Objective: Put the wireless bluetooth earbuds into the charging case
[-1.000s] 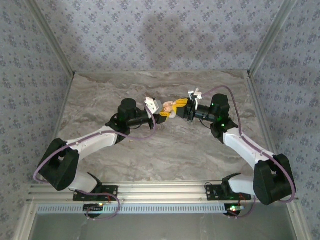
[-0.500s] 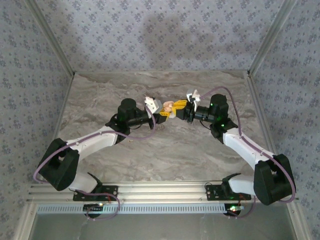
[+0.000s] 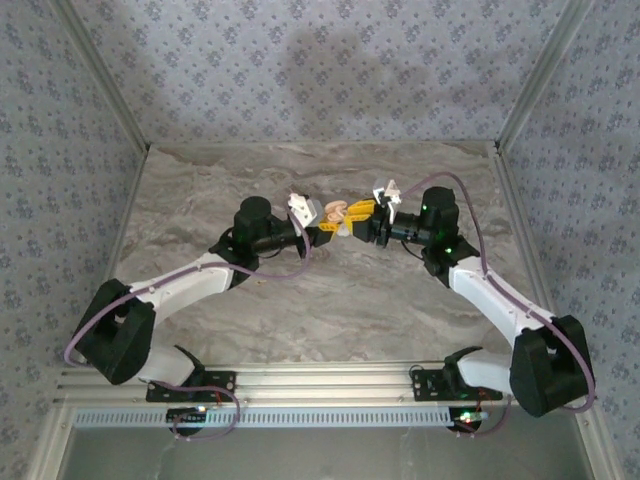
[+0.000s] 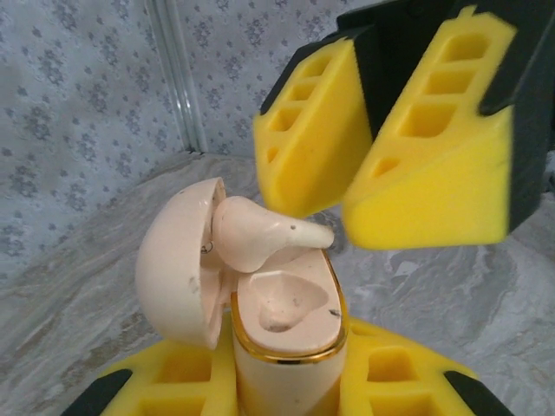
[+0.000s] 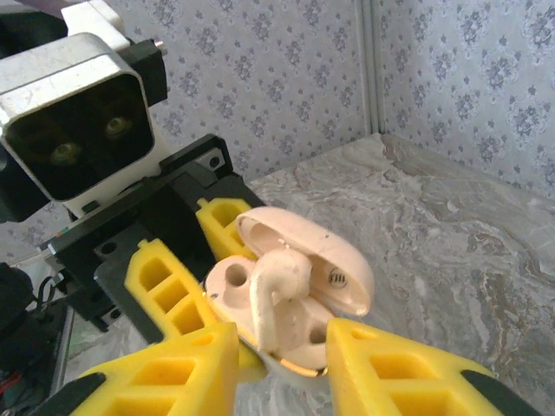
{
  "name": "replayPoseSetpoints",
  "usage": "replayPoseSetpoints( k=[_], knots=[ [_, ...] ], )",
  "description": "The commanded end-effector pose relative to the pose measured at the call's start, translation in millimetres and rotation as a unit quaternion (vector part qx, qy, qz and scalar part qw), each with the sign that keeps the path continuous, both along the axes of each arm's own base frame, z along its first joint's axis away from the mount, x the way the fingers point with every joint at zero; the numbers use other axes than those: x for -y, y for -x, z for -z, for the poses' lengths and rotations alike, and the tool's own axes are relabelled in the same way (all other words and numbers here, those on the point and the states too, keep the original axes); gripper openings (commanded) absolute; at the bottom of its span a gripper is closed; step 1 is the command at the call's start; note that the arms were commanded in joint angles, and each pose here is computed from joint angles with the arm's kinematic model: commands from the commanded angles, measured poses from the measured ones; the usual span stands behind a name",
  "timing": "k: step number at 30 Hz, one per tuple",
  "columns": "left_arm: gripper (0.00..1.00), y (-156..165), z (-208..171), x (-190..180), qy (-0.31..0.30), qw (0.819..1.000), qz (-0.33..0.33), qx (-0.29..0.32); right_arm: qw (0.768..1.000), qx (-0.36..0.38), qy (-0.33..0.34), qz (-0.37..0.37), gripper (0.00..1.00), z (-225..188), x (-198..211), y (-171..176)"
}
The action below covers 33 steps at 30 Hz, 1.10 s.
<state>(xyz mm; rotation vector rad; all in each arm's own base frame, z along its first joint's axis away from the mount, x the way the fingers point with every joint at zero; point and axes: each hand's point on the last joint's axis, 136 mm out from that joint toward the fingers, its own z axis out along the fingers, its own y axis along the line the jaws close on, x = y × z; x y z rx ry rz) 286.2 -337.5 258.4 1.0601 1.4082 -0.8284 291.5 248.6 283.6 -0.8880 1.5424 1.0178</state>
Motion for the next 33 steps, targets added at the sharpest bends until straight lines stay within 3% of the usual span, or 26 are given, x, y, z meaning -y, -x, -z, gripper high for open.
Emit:
replayPoseSetpoints(
  k=[1,8,15,33],
  knots=[
    [0.19,0,-27,-2,0.004,0.999,-0.007,0.049,1.000,0.015,0.010,-0.016,0.37,-19,-1,12],
    [0.18,-1,-20,-4,-0.010,0.999,-0.013,0.046,0.999,0.009,0.032,-0.006,0.39,-24,2,14],
    [0.18,-2,-7,-8,-0.047,0.997,-0.018,0.056,0.990,0.006,0.139,0.009,0.37,-10,-1,19],
    [0.18,0,-6,-9,-0.053,0.997,-0.017,0.057,0.987,-0.016,0.159,0.031,0.38,-1,-16,-4]
  ],
)
